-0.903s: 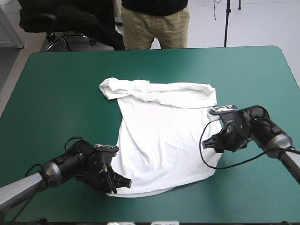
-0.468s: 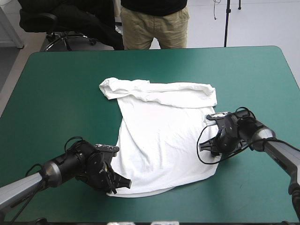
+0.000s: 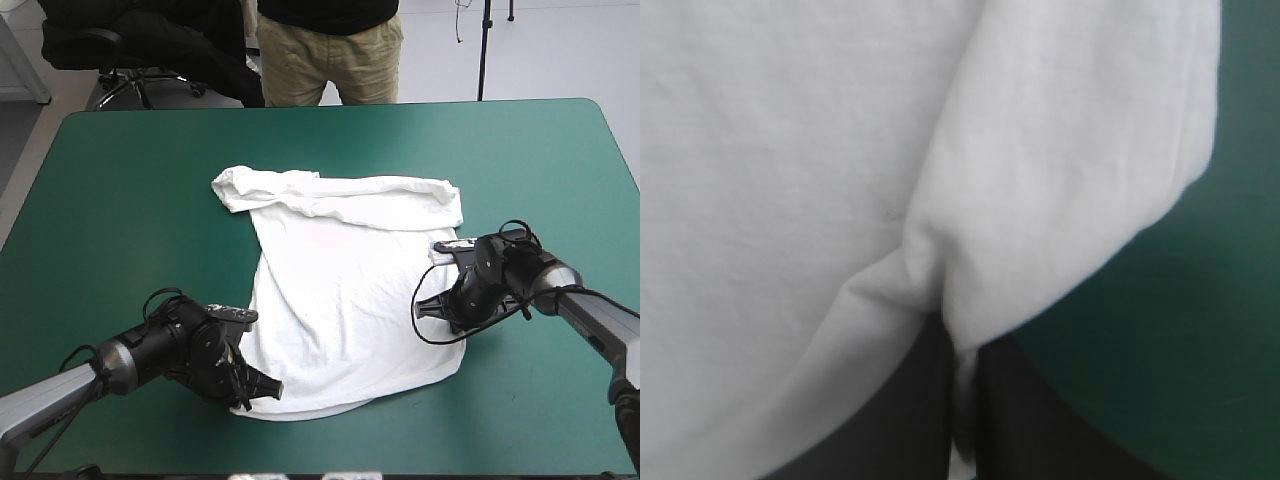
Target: Fold the cloth
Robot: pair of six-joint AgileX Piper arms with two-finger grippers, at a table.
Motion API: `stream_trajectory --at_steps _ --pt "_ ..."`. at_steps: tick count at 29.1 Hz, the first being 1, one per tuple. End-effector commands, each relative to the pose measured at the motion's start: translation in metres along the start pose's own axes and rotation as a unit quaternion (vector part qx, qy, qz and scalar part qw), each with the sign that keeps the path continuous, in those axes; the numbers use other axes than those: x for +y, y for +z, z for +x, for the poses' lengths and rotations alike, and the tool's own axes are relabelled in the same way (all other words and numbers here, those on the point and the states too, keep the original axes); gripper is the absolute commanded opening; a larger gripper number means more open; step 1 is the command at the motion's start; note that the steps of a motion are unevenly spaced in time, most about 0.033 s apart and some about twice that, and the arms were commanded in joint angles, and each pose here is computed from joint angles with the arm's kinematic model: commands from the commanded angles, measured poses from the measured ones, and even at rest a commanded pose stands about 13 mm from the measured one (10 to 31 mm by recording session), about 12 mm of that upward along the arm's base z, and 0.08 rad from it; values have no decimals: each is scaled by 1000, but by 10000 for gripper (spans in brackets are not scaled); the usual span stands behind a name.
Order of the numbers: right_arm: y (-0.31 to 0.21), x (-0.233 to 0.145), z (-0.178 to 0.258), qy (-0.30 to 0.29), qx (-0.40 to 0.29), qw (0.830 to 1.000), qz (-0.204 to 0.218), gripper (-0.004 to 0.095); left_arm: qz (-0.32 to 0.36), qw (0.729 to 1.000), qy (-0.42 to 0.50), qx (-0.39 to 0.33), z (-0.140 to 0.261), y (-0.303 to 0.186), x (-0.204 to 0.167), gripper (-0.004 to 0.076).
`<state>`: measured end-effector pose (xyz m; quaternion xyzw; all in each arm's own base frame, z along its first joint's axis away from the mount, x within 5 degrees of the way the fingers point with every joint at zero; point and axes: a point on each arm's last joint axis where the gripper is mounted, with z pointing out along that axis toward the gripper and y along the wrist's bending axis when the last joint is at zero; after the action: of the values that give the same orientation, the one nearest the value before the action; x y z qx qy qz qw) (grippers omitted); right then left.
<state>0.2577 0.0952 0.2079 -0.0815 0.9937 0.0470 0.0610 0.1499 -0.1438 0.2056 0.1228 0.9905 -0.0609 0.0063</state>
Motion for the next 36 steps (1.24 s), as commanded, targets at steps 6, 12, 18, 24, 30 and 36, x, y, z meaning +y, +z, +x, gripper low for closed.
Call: stream_trajectory --at_steps 6,12,18,24,30,36 --pt "-92 5 -4 -25 -156 987 -14 -17 -32 985 43 -164 -53 -82 -7 -17" --pt "-185 5 6 -65 -281 958 -4 -17 -18 956 34 -290 -84 -162 1 -17" --pt "-269 9 12 -94 -411 907 -3 -17 -16 899 48 -436 -90 -253 4 -17" --pt "-342 10 28 -129 -528 839 10 -17 -11 802 89 -591 -63 -352 3 -17" --pt "-400 9 54 -151 -622 768 24 -17 -1 698 112 -708 -19 -423 7 -17" --pt "-449 8 89 -158 -706 690 22 -17 29 578 150 -802 31 -474 8 -17"
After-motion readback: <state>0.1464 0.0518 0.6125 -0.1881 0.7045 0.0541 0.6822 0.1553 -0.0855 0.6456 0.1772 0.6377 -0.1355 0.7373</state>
